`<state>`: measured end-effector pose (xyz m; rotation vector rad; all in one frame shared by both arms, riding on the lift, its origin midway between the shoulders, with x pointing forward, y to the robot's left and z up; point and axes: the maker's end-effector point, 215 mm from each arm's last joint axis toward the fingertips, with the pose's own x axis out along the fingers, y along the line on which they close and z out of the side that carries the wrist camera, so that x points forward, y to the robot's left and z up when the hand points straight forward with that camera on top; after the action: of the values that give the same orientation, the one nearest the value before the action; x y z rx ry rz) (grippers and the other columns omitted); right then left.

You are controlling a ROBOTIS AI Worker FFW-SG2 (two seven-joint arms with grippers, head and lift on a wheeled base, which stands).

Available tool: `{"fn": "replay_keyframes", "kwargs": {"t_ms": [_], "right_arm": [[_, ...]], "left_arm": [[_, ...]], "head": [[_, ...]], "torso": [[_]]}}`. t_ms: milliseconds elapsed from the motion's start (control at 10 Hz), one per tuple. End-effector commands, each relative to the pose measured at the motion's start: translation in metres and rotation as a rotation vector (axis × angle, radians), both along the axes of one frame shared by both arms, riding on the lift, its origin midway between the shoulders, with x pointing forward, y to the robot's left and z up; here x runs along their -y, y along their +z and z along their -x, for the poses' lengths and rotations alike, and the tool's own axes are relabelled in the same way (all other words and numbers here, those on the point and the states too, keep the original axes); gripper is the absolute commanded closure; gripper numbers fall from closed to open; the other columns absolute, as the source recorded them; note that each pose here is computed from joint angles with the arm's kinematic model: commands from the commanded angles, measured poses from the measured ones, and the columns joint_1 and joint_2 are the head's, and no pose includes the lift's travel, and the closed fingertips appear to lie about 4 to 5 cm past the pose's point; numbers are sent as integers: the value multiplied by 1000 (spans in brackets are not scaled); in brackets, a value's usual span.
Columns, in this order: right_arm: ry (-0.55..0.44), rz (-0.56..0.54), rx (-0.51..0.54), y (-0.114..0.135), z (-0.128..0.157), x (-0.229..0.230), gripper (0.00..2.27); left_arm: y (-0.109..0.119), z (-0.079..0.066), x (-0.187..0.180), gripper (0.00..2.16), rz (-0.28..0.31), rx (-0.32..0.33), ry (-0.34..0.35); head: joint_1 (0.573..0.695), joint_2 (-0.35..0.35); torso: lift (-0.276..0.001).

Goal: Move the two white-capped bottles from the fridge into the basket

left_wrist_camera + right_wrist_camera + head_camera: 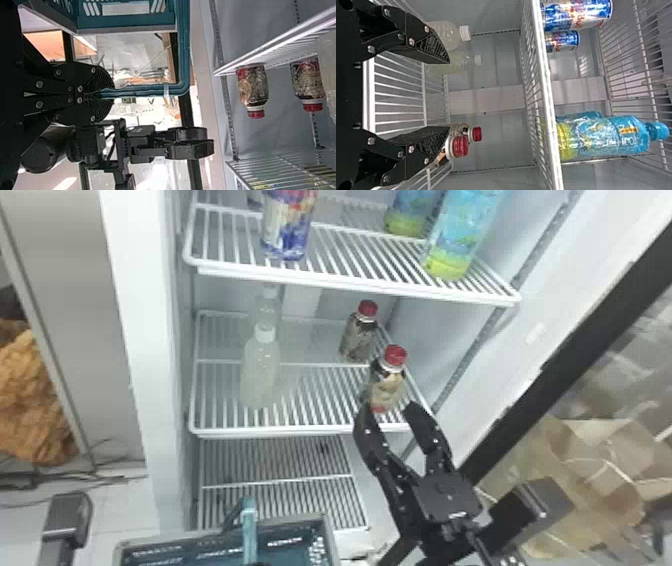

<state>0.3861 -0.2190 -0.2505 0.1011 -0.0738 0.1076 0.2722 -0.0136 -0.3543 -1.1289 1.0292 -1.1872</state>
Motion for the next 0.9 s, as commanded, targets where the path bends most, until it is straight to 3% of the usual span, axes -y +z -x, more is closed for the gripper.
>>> {"fn": "replay_keyframes", "kwargs": {"t_ms": [0,400,800], "right_arm": [[15,-4,4,-1,-5,-7,498],[76,-23,12,-6,-20,-34,449],[142,-35,0,-15,-37,-63,88]], "left_arm": [[0,-1,0,1154,0,2,0],[1,-2,0,1156,0,4,0],[2,-2,0,1154,2,4,0]], "head": [[695,-350],[695,-350],[695,-301]], "torso": [[-260],[-260],[-260]]}}
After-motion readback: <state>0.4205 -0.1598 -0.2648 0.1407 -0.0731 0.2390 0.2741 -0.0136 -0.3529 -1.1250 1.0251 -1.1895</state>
